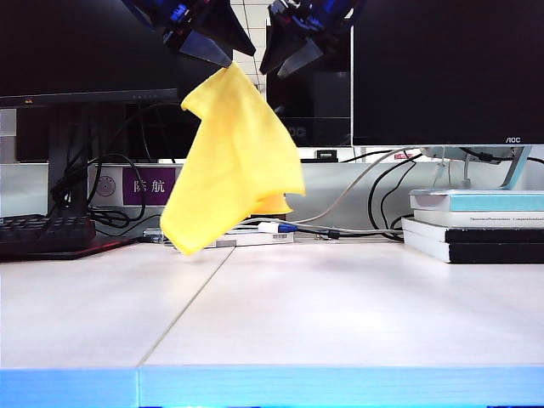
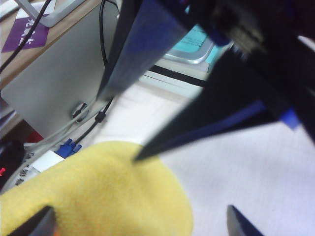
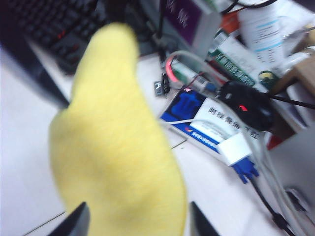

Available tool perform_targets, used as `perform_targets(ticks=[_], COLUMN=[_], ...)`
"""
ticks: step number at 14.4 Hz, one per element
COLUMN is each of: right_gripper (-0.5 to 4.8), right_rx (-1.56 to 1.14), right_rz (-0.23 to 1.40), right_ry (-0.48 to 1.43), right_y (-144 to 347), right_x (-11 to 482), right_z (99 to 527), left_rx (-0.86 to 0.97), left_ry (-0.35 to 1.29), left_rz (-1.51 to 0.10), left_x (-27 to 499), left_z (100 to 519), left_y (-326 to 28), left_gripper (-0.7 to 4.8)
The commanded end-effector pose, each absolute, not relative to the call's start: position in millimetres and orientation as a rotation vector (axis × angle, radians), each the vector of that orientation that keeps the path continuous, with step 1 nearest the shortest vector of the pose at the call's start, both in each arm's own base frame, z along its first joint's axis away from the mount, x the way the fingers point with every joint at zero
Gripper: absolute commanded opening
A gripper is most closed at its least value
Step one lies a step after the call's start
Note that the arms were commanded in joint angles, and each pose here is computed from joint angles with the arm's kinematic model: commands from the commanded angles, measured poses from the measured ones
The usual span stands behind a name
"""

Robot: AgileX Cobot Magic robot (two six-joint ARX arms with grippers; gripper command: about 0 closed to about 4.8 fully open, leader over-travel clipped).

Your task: Wipe the table from back to front using the rag.

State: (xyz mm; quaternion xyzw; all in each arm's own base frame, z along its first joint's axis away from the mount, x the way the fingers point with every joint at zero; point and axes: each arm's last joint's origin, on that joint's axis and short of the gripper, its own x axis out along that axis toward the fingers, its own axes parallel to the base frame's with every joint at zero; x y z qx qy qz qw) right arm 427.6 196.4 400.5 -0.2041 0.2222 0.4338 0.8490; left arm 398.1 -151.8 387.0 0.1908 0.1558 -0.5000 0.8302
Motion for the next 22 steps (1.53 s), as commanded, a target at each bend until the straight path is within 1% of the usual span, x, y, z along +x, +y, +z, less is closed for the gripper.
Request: perform_targets(ticks=[1, 2, 5, 6, 7, 8, 9, 10, 11, 12, 13, 15, 17, 18, 22], right_gripper=[2.47, 2.41, 2.41, 1.38, 0.80, 0.46, 0.27, 0.06, -0.02, -0.01, -0.01, -0.01, -0.01, -0.01, -0.01], right_rx=[-0.456, -0.455, -0.456, -0.486, -0.494, -0.479, -0.451, -0.413, -0.410, -0.409, -0.403, -0.317, -0.285, -0.276, -0.197], right_rz=[1.005, 1.006, 1.011, 0.912, 0.877, 0.852, 0.834, 0.822, 0.821, 0.817, 0.813, 0.784, 0.769, 0.764, 0.745], right_ry=[0.414, 0.417, 0.439, 0.428, 0.435, 0.446, 0.456, 0.461, 0.455, 0.429, 0.413, 0.376, 0.289, 0.261, 0.177], right_y=[201, 202, 204, 203, 201, 201, 200, 199, 198, 196, 194, 187, 172, 168, 146], right_x=[427, 429, 436, 438, 438, 438, 437, 434, 432, 427, 423, 406, 373, 362, 313], right_z=[400, 397, 386, 390, 391, 391, 394, 399, 402, 412, 417, 445, 485, 496, 540], left_rx=[0.439, 0.433, 0.445, 0.475, 0.480, 0.476, 0.460, 0.429, 0.423, 0.424, 0.427, 0.415, 0.288, 0.272, 0.271], left_ry=[0.295, 0.294, 0.285, 0.309, 0.309, 0.307, 0.308, 0.303, 0.299, 0.280, 0.264, 0.215, 0.195, 0.182, 0.111], left_rz=[-1.080, -1.094, -1.116, -1.028, -1.014, -1.007, -1.002, -0.992, -0.989, -0.985, -0.981, -0.967, -0.930, -0.925, -0.897], left_x=[396, 395, 394, 396, 396, 395, 395, 392, 390, 384, 380, 362, 329, 318, 261], left_z=[391, 391, 391, 392, 395, 397, 399, 407, 411, 419, 425, 447, 480, 489, 525], left_y=[-152, -152, -152, -150, -150, -149, -149, -148, -148, -146, -144, -138, -127, -124, -104], left_gripper=[4.79, 4.79, 4.79, 4.24, 3.12, 2.39, 1.71, 0.63, 0.36, -0.08, -0.06, -0.06, -0.06, -0.06, -0.06])
